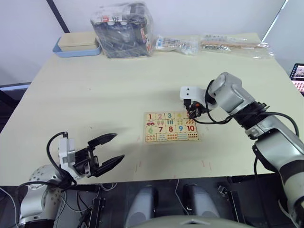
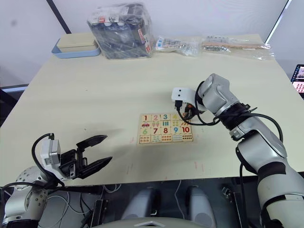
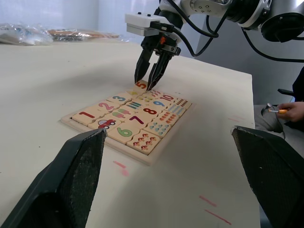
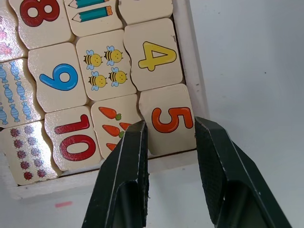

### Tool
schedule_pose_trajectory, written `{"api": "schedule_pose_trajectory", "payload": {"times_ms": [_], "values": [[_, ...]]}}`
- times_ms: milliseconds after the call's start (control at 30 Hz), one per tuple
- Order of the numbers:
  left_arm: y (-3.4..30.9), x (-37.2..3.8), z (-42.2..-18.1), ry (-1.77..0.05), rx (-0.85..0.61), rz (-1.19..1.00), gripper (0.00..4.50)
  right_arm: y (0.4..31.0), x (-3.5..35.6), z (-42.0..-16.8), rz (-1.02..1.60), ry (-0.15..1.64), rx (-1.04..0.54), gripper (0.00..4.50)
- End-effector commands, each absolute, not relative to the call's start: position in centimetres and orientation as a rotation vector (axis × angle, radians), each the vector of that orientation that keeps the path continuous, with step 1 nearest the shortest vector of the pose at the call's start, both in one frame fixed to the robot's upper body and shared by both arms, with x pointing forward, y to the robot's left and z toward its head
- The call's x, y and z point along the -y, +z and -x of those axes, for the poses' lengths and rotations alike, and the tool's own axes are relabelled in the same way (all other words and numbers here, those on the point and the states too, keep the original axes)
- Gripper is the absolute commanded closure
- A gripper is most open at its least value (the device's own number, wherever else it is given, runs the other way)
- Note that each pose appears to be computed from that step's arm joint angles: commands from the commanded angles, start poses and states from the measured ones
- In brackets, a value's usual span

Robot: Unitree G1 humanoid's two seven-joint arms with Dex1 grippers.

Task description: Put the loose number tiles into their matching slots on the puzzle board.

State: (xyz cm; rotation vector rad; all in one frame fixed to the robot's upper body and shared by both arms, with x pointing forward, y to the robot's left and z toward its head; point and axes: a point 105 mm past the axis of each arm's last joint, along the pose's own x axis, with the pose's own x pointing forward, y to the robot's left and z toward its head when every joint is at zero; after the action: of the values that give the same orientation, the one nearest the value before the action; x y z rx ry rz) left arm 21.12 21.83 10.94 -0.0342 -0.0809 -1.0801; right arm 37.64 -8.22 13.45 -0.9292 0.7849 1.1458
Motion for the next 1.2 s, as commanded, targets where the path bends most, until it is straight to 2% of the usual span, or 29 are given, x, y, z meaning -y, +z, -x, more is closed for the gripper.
{"api": "schedule_pose_trajectory", "payload": {"times_ms": [33, 1200], "values": [[11.82, -21.74, -21.06, -1.089, 0.111, 0.005, 0.0, 14.77, 7.96, -37.82, 0.945, 1.141, -0.742, 3.63], [11.63, -21.85, -20.93, -1.087, 0.105, 0.005, 0.0, 14.64, 7.77, -37.77, 0.954, 1.15, -0.742, 3.63]]}}
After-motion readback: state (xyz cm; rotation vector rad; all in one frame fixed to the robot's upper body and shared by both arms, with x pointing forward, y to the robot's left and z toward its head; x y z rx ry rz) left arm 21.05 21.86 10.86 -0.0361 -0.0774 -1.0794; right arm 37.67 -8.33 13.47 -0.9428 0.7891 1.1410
